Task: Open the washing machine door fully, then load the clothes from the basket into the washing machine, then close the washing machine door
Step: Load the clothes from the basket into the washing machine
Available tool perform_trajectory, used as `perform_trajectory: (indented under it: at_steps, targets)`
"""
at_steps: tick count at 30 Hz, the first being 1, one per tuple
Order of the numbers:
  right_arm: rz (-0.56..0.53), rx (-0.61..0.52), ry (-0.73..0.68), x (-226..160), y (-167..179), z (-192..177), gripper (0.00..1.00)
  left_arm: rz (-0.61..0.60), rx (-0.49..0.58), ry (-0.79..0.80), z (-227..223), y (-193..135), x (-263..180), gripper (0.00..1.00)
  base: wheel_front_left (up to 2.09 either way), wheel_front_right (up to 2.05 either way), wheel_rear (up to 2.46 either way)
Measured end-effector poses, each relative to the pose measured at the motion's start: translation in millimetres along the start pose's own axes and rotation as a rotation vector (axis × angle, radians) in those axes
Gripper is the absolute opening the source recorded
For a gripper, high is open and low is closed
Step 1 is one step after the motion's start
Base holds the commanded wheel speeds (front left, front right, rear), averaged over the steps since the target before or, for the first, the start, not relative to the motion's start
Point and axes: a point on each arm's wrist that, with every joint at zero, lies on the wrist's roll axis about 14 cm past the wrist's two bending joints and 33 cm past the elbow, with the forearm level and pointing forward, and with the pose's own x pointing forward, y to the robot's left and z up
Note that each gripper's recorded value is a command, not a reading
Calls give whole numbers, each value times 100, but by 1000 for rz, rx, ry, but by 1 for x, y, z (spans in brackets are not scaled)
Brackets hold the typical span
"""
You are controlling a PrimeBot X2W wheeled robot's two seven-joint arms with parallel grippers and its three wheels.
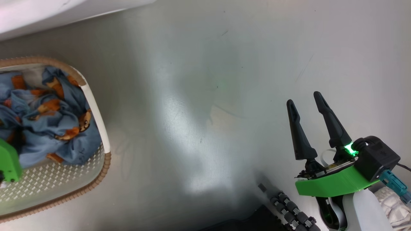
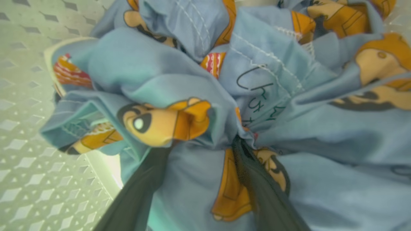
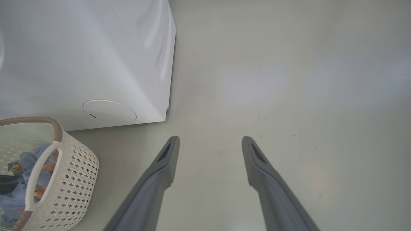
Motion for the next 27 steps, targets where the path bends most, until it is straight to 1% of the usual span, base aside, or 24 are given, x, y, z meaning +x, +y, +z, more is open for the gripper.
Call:
perform_trajectory:
  at_steps: [2, 3, 5, 8, 14, 18, 23, 27]
  targets:
    - [4, 2, -4, 0, 1, 1, 100, -2, -12, 5, 0, -4, 0, 100, 0, 0, 0]
    - [5, 3, -6, 1, 2, 2, 100, -8, -16, 17, -2, -7, 0, 80, 0, 0, 0]
    - [9, 5, -13, 1, 3, 4, 100, -18, -31, 20, -2, -13, -1, 0, 0, 0, 0]
    - [13, 6, -31, 2, 4, 10, 100, -42, -42, 47, -3, -23, -6, 0, 0, 0, 0]
    - [25, 11, -80, 2, 8, 29, 100, -73, -75, 17, 4, -36, -23, 0, 0, 0, 0]
    - [34, 15, -114, 0, 11, 42, 100, -94, -68, -84, 23, -44, -39, 0, 0, 0, 0]
    - [46, 16, -159, -5, 16, 60, 100, -93, -64, -256, 55, -47, -63, 0, 0, 0, 0]
    - [54, 15, -197, -9, 19, 75, 100, -96, -72, -331, 66, -54, -82, 0, 0, 0, 0]
